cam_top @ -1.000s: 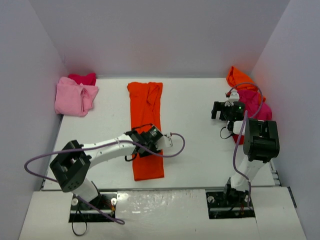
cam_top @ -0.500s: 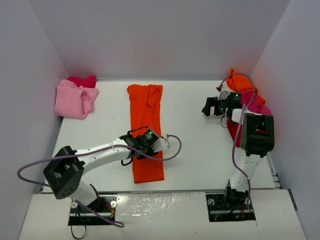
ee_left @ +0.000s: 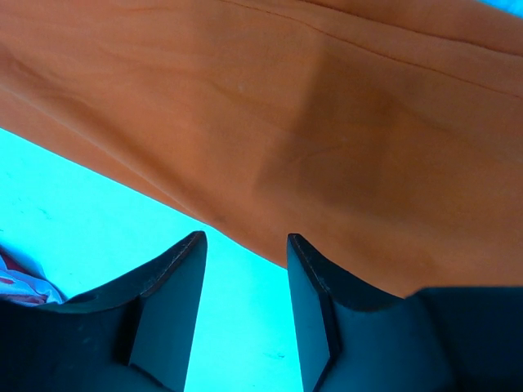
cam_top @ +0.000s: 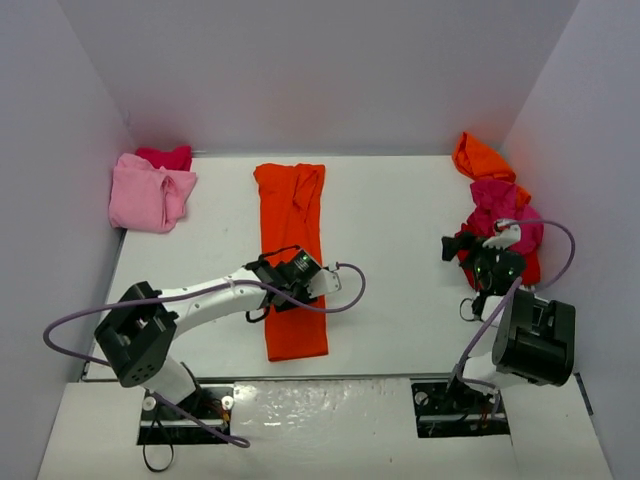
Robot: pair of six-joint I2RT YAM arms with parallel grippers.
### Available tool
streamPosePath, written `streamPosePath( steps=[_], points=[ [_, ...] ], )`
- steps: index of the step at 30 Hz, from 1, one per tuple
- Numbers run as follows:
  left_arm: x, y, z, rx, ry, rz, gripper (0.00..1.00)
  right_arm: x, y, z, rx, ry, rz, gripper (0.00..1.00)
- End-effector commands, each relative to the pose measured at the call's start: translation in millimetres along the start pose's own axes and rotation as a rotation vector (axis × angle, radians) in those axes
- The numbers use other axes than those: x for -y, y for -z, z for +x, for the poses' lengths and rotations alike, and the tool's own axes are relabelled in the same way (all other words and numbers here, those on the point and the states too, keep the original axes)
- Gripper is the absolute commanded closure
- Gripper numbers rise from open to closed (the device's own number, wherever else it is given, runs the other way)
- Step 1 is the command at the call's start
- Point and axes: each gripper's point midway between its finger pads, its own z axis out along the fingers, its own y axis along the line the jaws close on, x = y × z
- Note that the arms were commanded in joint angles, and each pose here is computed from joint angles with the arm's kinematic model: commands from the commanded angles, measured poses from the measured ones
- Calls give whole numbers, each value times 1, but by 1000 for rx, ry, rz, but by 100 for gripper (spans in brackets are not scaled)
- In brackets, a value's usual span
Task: Fold and stack the t-shirts
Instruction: Grab the bottom of the folded rectangular tshirt with left arm
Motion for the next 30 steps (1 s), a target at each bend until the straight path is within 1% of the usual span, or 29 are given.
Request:
streamPosePath(
  steps=[1,2,4,5,6,7,8,9,11,13,16,21,24,27,29,30],
  points=[
    [-10,3,-13,21,16,-23,60,18,-6,-19,165,25,41,0],
    [-11,4,-15,23,20,-24,60,20,-4,-22,187,35,49,0],
    [-9,4,-15,21,22,-12,61,8,-6,-18,184,111,39,0],
    [-9,4,-16,27,24,-11,62,-16,-15,-11,166,223,-12,0],
    [-9,3,-16,28,23,-14,62,-36,-28,2,128,297,-32,0],
    [-10,2,-16,26,21,-18,62,-44,-39,17,71,323,-16,0],
    [-10,1,-16,24,19,-20,62,-35,-43,26,6,308,24,0],
    [-10,2,-15,22,17,-20,62,-34,-46,7,77,309,44,0],
    [-11,6,-15,48,25,-29,62,-38,-40,12,75,319,5,0],
    [-10,7,-13,51,15,-30,63,-36,-44,18,36,299,-12,0],
    [-5,17,-16,51,1,5,63,-39,-41,15,56,305,-24,0],
    [27,51,-24,54,-83,111,63,-39,-41,15,53,305,-21,0],
    [47,61,-12,11,-152,155,65,-39,-42,16,51,307,-23,0],
    [69,55,1,-7,-210,163,66,-39,-42,15,52,306,-20,0],
    [77,42,9,-4,-193,158,71,-39,-42,15,51,307,-20,0],
    [71,40,-3,39,-161,119,74,-38,-42,15,53,307,-18,0]
  ],
)
